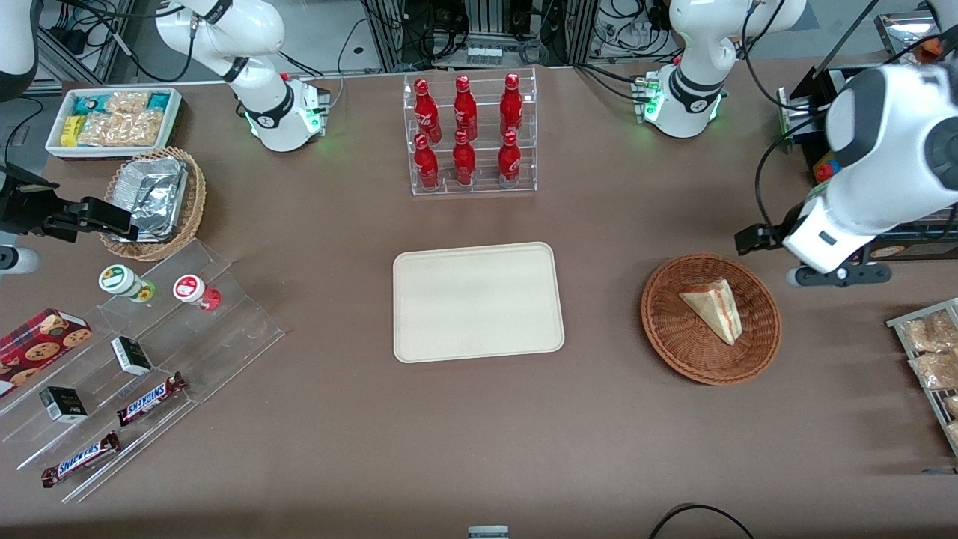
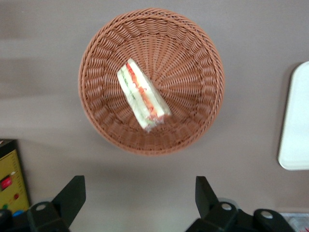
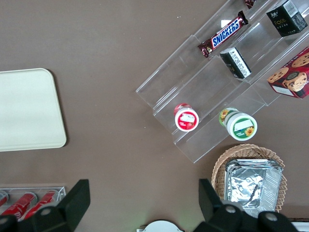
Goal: Place sandwich from basket to tray
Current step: 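Move the left gripper over the wicker basket holding the sandwich, then lower the open left gripper onto the wrapped sandwich and close it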
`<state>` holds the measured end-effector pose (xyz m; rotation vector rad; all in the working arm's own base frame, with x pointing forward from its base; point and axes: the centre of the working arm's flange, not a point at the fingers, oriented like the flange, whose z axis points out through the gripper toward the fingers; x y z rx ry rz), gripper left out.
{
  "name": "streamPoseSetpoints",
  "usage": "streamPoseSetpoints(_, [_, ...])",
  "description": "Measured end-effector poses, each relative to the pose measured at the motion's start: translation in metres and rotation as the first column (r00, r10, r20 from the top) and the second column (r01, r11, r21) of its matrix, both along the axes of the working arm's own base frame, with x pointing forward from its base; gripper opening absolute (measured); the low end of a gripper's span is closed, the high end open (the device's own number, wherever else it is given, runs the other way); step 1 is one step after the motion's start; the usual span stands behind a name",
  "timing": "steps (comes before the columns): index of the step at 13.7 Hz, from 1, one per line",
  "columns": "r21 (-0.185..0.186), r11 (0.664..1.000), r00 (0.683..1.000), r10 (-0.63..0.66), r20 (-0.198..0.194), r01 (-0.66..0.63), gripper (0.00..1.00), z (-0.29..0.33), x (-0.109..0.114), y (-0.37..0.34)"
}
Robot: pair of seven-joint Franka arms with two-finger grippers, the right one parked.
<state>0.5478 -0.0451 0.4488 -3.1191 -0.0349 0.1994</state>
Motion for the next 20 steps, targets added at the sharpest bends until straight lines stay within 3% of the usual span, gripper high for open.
streamPoseSetpoints(6, [-0.008,1.000,0.998,0.016,0.065,-0.015,1.00,-0.085,-0.014,0.007])
streamPoseSetpoints(9, [-0.006,0.993,0.991,0.119,0.064,-0.119,1.00,-0.112,-0.012,0.009])
streamPoseSetpoints(10, [-0.002,0.981,0.979,0.196,0.064,-0.196,1.00,-0.120,-0.011,0.009])
streamPoseSetpoints(12, [0.001,0.928,0.925,0.371,0.080,-0.372,1.00,-0.134,-0.006,0.008])
streamPoseSetpoints(14, [-0.004,0.882,0.878,0.470,0.094,-0.471,1.00,-0.147,-0.002,0.005])
streamPoseSetpoints(20, [0.000,0.855,0.852,0.517,0.086,-0.519,1.00,-0.175,0.001,0.005])
